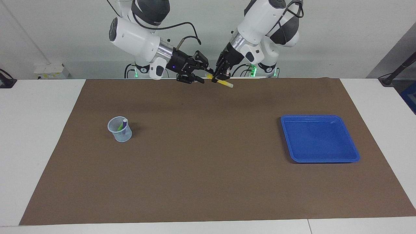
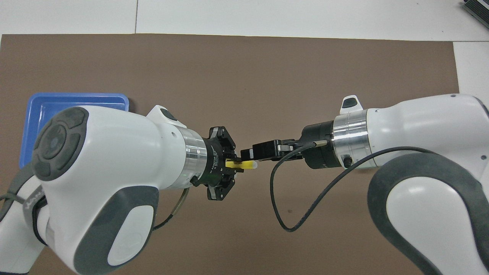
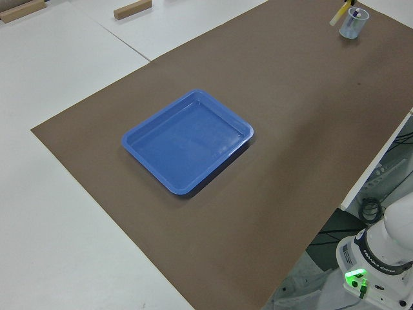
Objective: Transfer and insert pens with both arms
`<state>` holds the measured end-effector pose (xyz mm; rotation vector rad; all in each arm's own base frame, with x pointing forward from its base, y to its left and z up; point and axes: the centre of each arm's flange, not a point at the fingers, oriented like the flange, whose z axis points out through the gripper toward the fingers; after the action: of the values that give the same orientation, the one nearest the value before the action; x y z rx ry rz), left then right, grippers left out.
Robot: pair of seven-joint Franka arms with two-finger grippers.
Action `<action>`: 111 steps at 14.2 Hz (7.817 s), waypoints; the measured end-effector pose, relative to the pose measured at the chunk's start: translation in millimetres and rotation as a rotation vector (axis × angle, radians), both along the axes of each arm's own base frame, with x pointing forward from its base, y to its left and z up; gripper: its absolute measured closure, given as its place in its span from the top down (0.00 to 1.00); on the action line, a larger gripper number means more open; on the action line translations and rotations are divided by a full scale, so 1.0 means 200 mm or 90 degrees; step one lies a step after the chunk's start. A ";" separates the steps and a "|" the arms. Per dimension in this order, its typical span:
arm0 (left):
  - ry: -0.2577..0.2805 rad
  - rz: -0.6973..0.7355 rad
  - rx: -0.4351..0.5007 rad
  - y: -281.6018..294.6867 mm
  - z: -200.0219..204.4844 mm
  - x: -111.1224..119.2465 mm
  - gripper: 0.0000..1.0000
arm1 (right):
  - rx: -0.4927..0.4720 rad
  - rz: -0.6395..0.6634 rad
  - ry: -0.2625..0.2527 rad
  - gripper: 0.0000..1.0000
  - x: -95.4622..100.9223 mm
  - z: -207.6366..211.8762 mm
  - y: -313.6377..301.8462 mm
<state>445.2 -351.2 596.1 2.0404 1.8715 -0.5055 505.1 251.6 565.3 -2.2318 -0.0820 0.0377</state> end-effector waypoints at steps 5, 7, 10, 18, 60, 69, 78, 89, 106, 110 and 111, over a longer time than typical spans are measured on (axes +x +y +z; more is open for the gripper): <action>-0.002 0.000 -0.001 0.01 0.01 -0.01 0.17 | -0.001 0.001 -0.001 0.50 0.00 0.00 0.00; -0.002 0.000 -0.001 0.01 0.01 -0.01 0.17 | -0.002 0.008 -0.001 0.40 -0.01 0.00 0.03; -0.004 0.002 -0.002 0.01 0.01 -0.01 0.17 | -0.006 0.010 -0.002 0.31 -0.02 0.00 0.03; -0.006 0.008 -0.004 0.01 0.02 0.00 0.17 | -0.013 0.013 -0.004 0.31 -0.02 -0.01 0.03; -0.160 -0.315 0.173 1.88 0.05 0.33 1.00 | -0.519 0.066 -0.118 0.19 0.13 -0.18 -0.57; -0.141 -0.479 0.191 2.21 -0.21 0.44 1.00 | -0.593 0.070 -0.113 0.19 0.12 -0.15 -0.90; -0.152 -0.583 0.239 2.23 -0.56 0.65 1.00 | -0.620 0.095 -0.120 0.19 0.08 -0.14 -1.15; -0.182 -0.823 0.178 1.97 -0.46 0.65 1.00 | -0.628 0.098 -0.131 0.19 0.03 -0.28 -1.25; -0.200 -0.901 0.169 1.92 -0.17 0.62 1.00 | -0.619 0.083 -0.162 0.19 0.04 -0.72 -1.40; -0.194 -0.905 0.164 1.90 -0.15 0.60 1.00 | -0.613 0.084 -0.157 0.32 0.06 -0.78 -1.41; -0.194 -0.906 0.162 1.90 -0.14 0.59 1.00 | -0.613 0.084 -0.157 0.44 0.06 -0.77 -1.41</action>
<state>562.8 28.5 568.1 3.1082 0.0590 -0.1911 517.2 -30.5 410.4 -3.1801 -0.4185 -0.1605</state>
